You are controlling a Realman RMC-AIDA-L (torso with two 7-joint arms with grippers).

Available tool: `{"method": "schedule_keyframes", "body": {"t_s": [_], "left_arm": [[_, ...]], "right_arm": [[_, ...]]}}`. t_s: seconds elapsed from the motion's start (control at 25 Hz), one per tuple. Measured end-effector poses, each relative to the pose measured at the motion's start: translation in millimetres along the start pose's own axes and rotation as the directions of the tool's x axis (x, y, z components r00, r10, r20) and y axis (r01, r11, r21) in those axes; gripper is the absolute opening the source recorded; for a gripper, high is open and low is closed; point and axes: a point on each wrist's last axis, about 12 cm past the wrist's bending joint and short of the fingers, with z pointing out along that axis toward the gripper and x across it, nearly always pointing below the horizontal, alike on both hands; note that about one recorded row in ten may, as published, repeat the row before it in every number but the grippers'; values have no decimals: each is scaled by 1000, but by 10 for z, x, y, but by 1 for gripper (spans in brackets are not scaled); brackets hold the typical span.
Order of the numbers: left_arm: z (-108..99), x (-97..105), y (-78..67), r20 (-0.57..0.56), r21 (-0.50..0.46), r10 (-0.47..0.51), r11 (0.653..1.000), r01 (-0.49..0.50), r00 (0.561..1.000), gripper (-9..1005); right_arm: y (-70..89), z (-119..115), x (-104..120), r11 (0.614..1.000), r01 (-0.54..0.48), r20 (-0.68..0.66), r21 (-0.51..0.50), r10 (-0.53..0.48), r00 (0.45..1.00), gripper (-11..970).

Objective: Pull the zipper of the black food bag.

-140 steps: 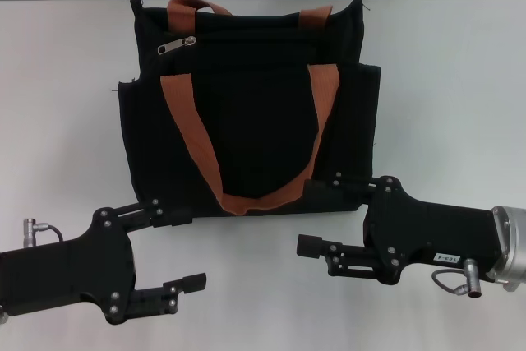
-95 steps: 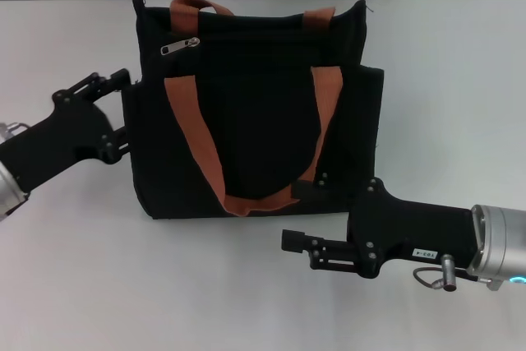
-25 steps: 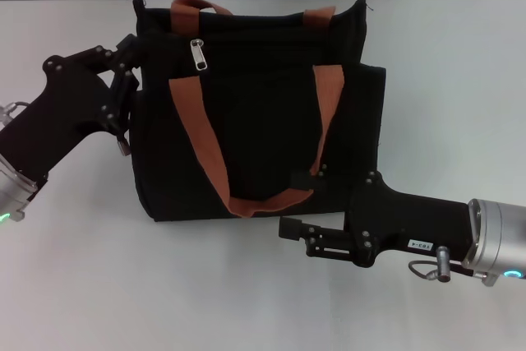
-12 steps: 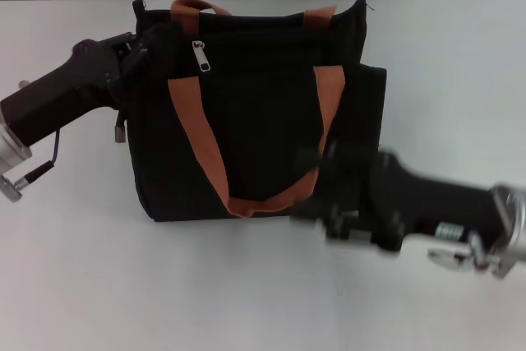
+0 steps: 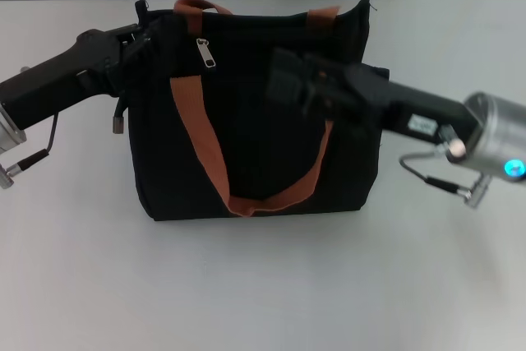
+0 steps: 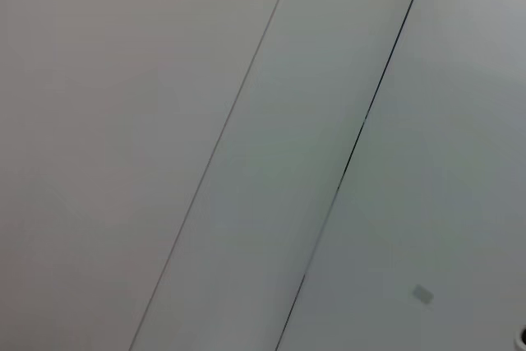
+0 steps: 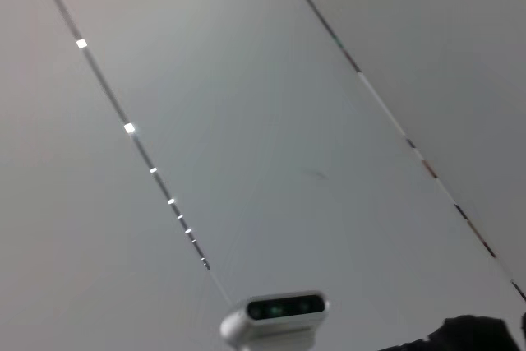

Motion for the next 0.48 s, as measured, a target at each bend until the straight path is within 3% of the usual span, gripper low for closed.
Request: {"method": "schedule_keyframes", "body": {"t_s": [0.16, 0.28, 0.48], "left_arm": [[23, 1, -7, 3, 7, 9, 1000, -9, 1000, 37], [70, 5, -10, -2, 16, 7, 1000, -7, 1000, 38], [83, -2, -13, 1, 21, 24, 999, -24, 1000, 39]], "right_arm": [[-97, 121, -113, 993, -117, -5, 32, 117, 993, 705], [-196, 185, -220, 956, -280, -12, 89, 282, 959, 705], [-227, 226, -267, 919, -380, -13, 107, 384, 923, 705]]}}
